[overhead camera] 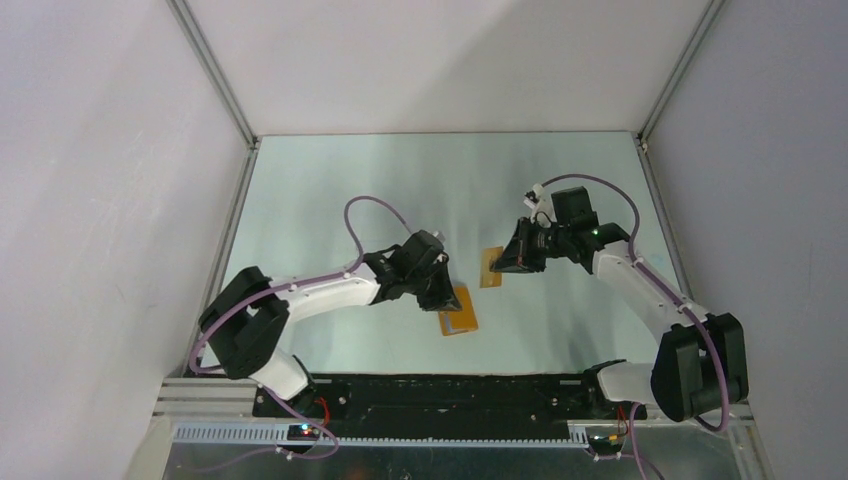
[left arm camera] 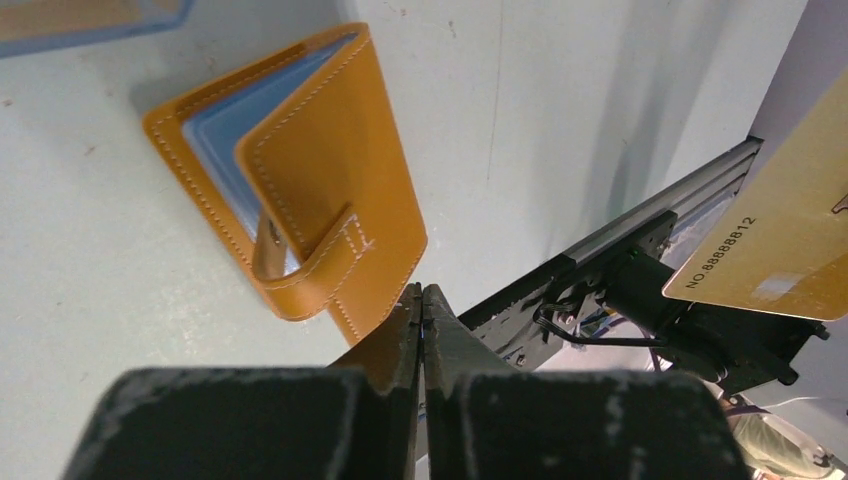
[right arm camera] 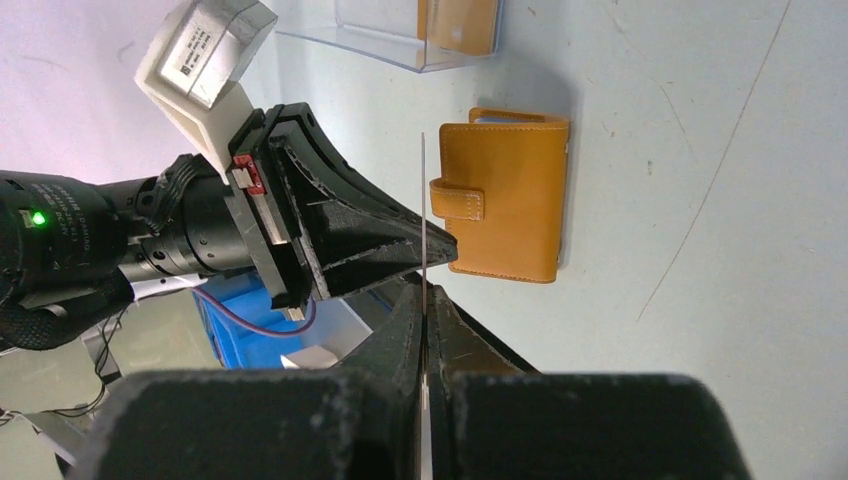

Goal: Put the credit cards into the card holder
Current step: Insert the credit card into the card holder.

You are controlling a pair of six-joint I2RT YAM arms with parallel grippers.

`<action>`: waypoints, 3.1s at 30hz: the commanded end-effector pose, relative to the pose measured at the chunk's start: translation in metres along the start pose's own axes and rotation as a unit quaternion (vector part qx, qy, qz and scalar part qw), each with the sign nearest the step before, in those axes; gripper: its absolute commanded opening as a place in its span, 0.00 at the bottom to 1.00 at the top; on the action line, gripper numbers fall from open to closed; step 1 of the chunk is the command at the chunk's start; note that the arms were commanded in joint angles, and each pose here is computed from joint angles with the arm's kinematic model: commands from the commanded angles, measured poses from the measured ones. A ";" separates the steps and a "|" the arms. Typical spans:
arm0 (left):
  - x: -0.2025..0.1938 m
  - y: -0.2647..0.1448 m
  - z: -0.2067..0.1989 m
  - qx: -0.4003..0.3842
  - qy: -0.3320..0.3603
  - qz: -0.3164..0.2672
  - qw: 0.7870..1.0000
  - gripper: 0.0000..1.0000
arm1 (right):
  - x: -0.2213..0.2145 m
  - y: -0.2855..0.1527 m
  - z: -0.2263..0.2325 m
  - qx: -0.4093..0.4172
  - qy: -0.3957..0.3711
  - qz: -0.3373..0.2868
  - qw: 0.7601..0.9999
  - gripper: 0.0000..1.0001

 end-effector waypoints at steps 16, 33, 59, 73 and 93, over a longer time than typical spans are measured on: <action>0.003 -0.029 0.036 0.062 0.023 -0.041 0.997 0.02 | 0.001 -0.012 -0.004 -0.014 -0.009 -0.013 1.000 0.00; -0.008 0.006 -0.001 0.065 0.054 -0.001 0.996 0.00 | 0.002 -0.016 -0.007 -0.023 -0.009 -0.019 1.000 0.00; 0.010 0.055 -0.057 0.049 0.094 -0.003 0.994 0.02 | 0.006 -0.035 -0.009 -0.060 -0.021 -0.038 0.997 0.00; 0.038 0.058 -0.063 0.069 0.100 -0.050 0.991 0.06 | 0.019 -0.032 -0.050 -0.181 -0.024 -0.049 0.982 0.00; 0.074 0.062 -0.073 0.076 0.109 -0.065 0.989 0.07 | 0.024 0.069 -0.111 -0.110 0.032 0.066 0.991 0.00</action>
Point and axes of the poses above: each gripper's point midway between its finger pads, its own y axis out along the fingers, its own z axis along the line the jaws close on, x = y × z, the point moved 4 cm from there along -y, back along the fingers, and after that the axes turned 12 degrees about -y, right-handed, at the moved point
